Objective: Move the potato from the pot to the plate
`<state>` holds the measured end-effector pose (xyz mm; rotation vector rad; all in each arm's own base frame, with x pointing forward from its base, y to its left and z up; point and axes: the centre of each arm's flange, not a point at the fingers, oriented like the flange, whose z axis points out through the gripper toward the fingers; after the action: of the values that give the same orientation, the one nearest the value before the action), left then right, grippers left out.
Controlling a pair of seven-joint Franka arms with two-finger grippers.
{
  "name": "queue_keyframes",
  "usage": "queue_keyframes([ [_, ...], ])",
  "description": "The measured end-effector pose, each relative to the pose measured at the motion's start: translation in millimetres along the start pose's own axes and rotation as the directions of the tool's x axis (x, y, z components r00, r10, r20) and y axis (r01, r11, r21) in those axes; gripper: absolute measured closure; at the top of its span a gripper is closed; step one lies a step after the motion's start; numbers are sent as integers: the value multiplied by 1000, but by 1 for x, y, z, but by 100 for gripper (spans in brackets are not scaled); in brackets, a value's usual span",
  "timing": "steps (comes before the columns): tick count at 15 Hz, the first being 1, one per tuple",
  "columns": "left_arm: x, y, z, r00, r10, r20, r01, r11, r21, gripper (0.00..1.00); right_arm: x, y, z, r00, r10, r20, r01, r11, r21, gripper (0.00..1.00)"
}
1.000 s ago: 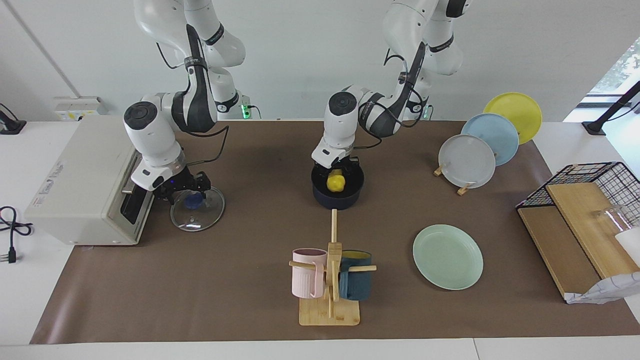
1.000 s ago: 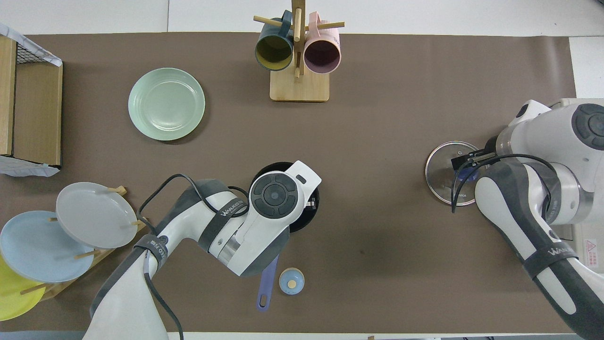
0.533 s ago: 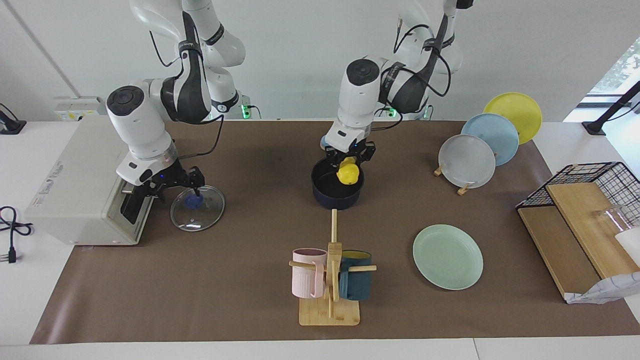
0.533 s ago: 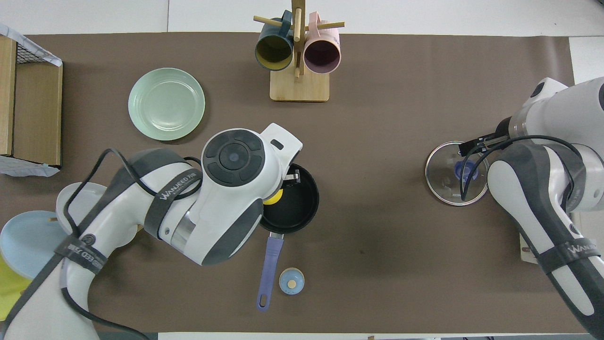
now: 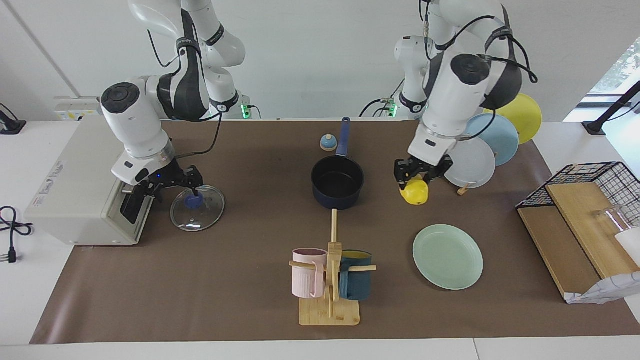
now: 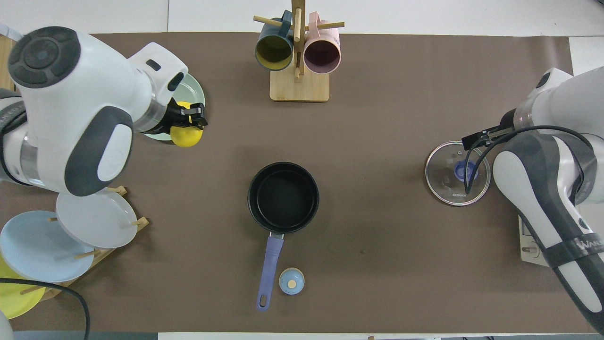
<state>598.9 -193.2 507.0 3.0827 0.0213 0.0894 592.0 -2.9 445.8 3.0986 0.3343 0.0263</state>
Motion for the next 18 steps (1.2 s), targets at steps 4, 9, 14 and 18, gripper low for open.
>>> queue_keyframes([
  [4, 41, -49, 48, 996, 69, -52, -69, 998, -5, 38, 7, -1, -34, 998, 59, 35, -59, 998, 5, 0],
  [9, 72, -78, 126, 982, 165, -89, -162, 986, 44, 38, -13, -6, -91, 995, 68, 76, -69, 998, 9, 0],
  [14, 74, -77, 162, 978, 196, -74, -192, 980, 58, 38, -33, -17, -153, 985, 114, 130, -116, 993, 8, 0],
  [18, 68, -79, 176, 978, 199, -68, -195, 979, 58, 38, -32, -19, -151, 981, 121, 150, -124, 992, 7, 0],
])
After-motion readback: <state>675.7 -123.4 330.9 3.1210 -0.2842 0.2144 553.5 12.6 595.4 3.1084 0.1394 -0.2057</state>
